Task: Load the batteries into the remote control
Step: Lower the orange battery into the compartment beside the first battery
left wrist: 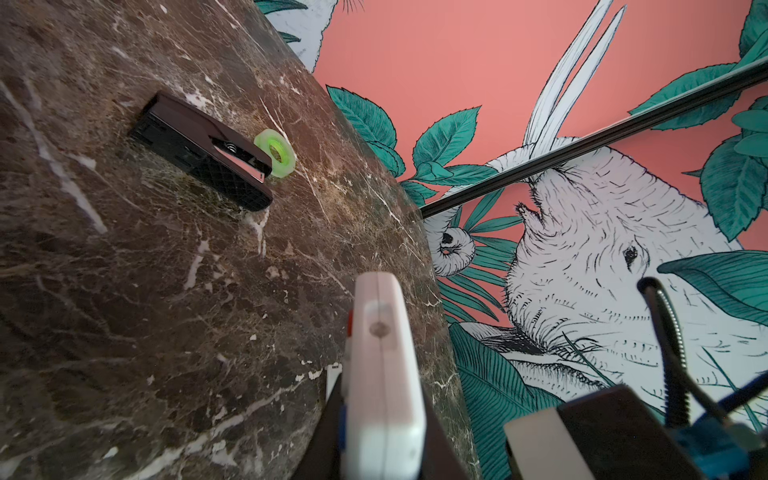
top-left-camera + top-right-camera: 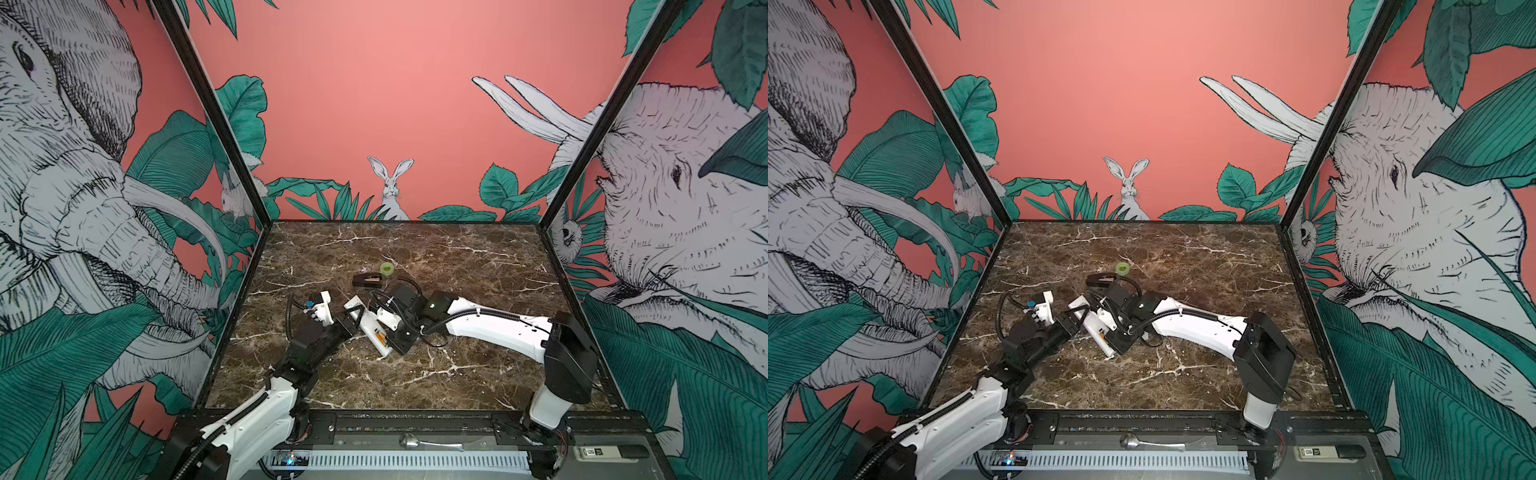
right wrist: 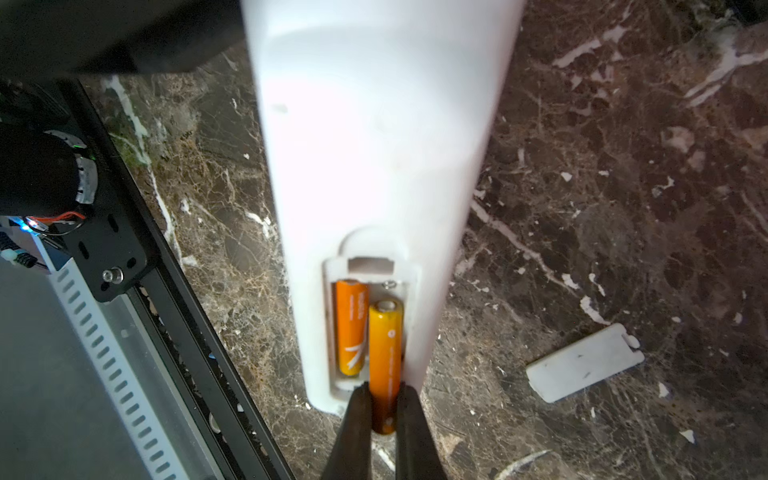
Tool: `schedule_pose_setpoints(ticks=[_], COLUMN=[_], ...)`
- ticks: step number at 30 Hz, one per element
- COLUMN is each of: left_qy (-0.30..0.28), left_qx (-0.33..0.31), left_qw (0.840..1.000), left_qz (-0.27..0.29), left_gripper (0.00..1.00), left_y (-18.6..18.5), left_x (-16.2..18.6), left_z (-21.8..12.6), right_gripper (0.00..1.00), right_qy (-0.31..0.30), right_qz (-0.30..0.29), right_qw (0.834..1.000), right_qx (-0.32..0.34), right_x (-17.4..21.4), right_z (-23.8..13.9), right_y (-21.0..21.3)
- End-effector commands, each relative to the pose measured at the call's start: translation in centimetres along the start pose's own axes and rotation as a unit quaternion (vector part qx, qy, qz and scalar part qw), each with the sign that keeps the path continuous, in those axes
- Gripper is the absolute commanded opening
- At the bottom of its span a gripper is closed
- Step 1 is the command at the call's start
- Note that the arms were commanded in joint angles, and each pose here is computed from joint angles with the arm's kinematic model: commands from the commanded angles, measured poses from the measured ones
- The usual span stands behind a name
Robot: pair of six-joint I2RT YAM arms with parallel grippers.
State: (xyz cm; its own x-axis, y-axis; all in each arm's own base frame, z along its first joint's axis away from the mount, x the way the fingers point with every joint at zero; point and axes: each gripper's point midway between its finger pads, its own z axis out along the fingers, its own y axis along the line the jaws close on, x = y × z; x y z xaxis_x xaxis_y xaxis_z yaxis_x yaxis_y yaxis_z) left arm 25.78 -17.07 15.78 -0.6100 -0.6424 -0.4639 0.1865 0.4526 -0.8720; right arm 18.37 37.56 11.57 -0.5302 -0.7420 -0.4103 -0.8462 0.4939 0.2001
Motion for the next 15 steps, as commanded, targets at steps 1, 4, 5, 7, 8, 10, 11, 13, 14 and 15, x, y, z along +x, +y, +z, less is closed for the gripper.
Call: schedule_pose_setpoints(ticks=[1,4,5,7,8,10,11,13,14,15], left_qy=[-0.021,-0.021,-0.022,-0.021,-0.020,-0.020,-0.019,-0.018,-0.019,-0.019], left_qx=[0.027,0.027,0.028,0.028,0.029,0.029,0.029,0.029,0.030,0.030], left_qw=[0.999,0.999,0.999,0.999,0.999,0.999,0.999,0.999,0.999,0.999], left_qz=[0.000,0.000,0.000,0.000,0.000,0.000,0.000,0.000,-0.001,-0.001], left_gripper=[0.00,0.00,0.00,0.00,0.00,0.00,0.00,0.00,0.00,0.00], left_y=[-1.28,-1.22,-1.31,-1.27,-1.31,-1.35,-1.32,-1.23,-1.27,-1.27], left_x=[-0.94,-0.92,-0.95,-0.91,-0.91,-0.91,-0.86,-0.80,-0.83,-0.82], left_z=[-0.29,-0.31,-0.32,-0.30,-0.28,-0.25,-0.24,-0.25,-0.26,-0.26], right_gripper=[0.11,0.14,0.15,0.15,0.16,0.17,0.18,0.20,0.20,0.21], right_qy=[-0.002,-0.001,-0.001,-0.002,-0.003,-0.005,-0.005,-0.006,-0.007,-0.007], right_qz=[0.005,0.006,0.007,0.008,0.008,0.009,0.009,0.009,0.010,0.010], right_qw=[1.000,1.000,1.000,1.000,1.000,1.000,1.000,1.000,1.000,1.000], right_qx=[0.009,0.009,0.010,0.010,0.010,0.009,0.009,0.008,0.008,0.008], right_x=[-0.49,-0.54,-0.54,-0.64,-0.72,-0.82,-0.86,-0.93,-0.95,-0.98], right_z=[0.25,0.40,0.41,0.46,0.42,0.46,0.48,0.43,0.44,0.45], right_y=[-0.07,-0.08,-0.11,-0.12,-0.11,-0.05,-0.08,0.00,-0.06,-0.02])
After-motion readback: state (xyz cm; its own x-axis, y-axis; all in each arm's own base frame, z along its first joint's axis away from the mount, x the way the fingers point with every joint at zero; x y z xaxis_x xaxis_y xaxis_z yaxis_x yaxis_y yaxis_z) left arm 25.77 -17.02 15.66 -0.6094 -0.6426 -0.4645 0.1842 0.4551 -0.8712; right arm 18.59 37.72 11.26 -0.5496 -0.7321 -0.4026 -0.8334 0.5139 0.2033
